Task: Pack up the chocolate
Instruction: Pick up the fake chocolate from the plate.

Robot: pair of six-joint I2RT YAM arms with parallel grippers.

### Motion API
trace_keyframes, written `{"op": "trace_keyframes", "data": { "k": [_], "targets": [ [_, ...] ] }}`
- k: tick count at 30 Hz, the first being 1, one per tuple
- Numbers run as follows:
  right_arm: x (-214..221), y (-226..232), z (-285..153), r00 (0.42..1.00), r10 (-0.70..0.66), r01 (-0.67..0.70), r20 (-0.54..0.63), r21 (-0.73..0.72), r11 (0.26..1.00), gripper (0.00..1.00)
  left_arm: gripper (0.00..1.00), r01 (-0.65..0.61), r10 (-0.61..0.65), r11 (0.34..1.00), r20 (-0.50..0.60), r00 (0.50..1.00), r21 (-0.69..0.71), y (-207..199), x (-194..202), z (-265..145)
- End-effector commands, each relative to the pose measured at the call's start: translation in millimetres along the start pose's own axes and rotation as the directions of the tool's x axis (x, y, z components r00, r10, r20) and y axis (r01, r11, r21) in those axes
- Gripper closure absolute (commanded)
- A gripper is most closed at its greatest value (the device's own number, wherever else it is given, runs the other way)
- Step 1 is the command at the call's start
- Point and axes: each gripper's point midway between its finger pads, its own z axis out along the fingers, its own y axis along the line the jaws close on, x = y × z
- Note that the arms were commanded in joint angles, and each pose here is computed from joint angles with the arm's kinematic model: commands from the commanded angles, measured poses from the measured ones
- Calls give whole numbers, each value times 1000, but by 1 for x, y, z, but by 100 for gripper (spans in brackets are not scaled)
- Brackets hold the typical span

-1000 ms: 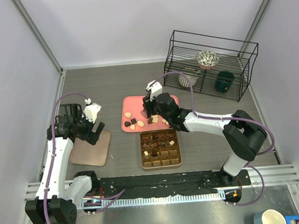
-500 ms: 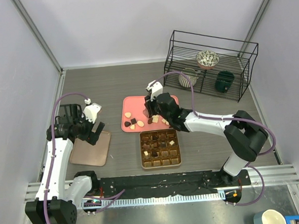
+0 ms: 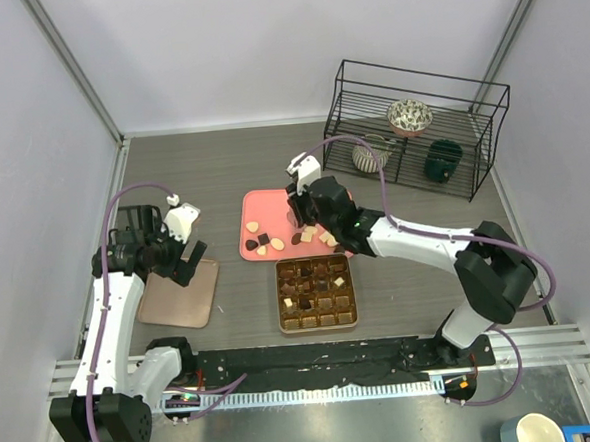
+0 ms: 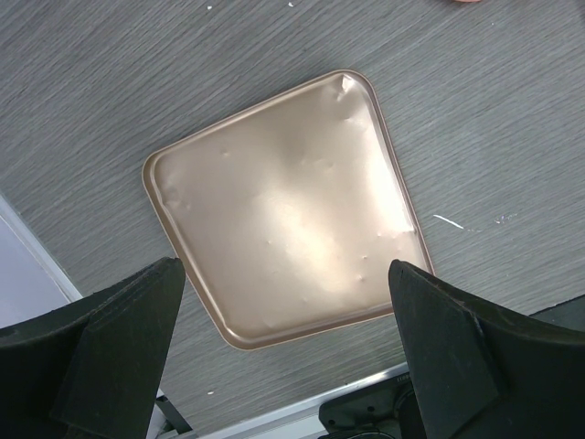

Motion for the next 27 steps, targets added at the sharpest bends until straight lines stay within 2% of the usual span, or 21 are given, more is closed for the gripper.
{"op": "trace_keyframes", "data": {
  "k": [1,7,12,13,16,17,27],
  "targets": [
    [-83,-8,-30,983,25,-27,183,8,1000,73,0,0,0,1000,25,1000,-11,4,-8,-7],
    [-88,-14,-72,978,64,-62,197,-14,998,73,0,6,-6,1000,20,1000,-5,4,-8,-4],
    [-61,-8,-113,985,85,-82,147,-31,996,73,0,10,-10,1000,23,1000,-2,4,-9,-3],
    [-69,-8,-131,978,94,-89,187,-38,995,73,1,13,-13,1000,20,1000,2,3,-9,-2],
    [-58,6,-154,980,102,-95,172,-53,994,72,0,20,-20,1000,19,1000,9,2,-9,1],
    [-44,8,-158,989,85,-80,122,-46,996,72,0,27,-27,1000,20,999,11,2,-8,3],
    [-9,41,-208,984,169,-161,64,-111,981,72,0,51,-51,998,13,999,40,-4,-5,10]
  ]
}}
